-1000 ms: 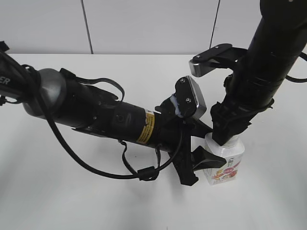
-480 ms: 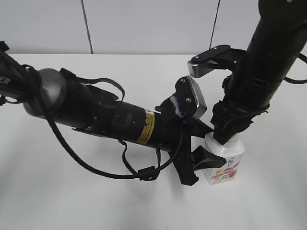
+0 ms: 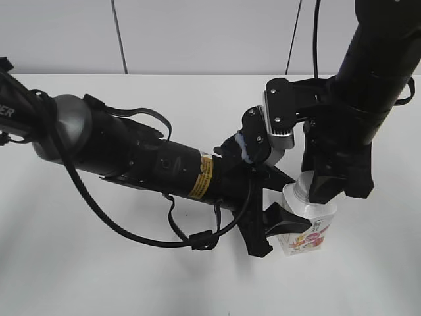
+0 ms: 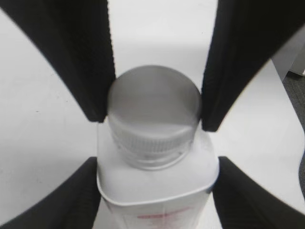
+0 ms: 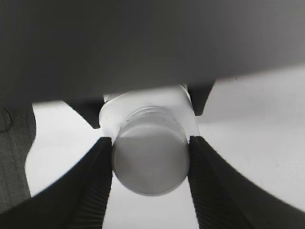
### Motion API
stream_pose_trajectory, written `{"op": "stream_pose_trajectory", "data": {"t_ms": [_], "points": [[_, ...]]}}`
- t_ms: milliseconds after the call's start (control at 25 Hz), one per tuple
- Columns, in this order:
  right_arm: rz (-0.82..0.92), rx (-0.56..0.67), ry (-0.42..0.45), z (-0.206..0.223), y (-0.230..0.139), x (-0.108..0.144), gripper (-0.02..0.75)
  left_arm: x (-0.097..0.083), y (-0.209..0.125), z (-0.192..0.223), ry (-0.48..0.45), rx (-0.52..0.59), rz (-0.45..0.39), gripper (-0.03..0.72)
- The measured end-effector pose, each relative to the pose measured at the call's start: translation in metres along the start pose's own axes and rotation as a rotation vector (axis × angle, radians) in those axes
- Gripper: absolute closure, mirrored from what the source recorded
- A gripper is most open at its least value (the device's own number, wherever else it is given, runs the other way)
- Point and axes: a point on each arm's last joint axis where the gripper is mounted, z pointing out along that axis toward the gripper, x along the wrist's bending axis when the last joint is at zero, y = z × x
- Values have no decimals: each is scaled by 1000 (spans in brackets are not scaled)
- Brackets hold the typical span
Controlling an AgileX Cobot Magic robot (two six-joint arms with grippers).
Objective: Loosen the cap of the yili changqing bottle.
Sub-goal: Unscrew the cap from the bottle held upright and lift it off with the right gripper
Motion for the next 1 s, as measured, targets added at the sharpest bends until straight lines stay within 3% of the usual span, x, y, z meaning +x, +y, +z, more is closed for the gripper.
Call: {"op": "stream_pose_trajectory", "data": {"t_ms": [280,680,1000], "points": [[-269,1,3,0,0,0,352,0,0,0,-2,1,3,252],[-306,-15,56,-12,5,1,352,-1,0,0,-6,1,4,252],[-301,-21,10,-31,5,5,352,-1,0,0,-6,1,2,252]]}}
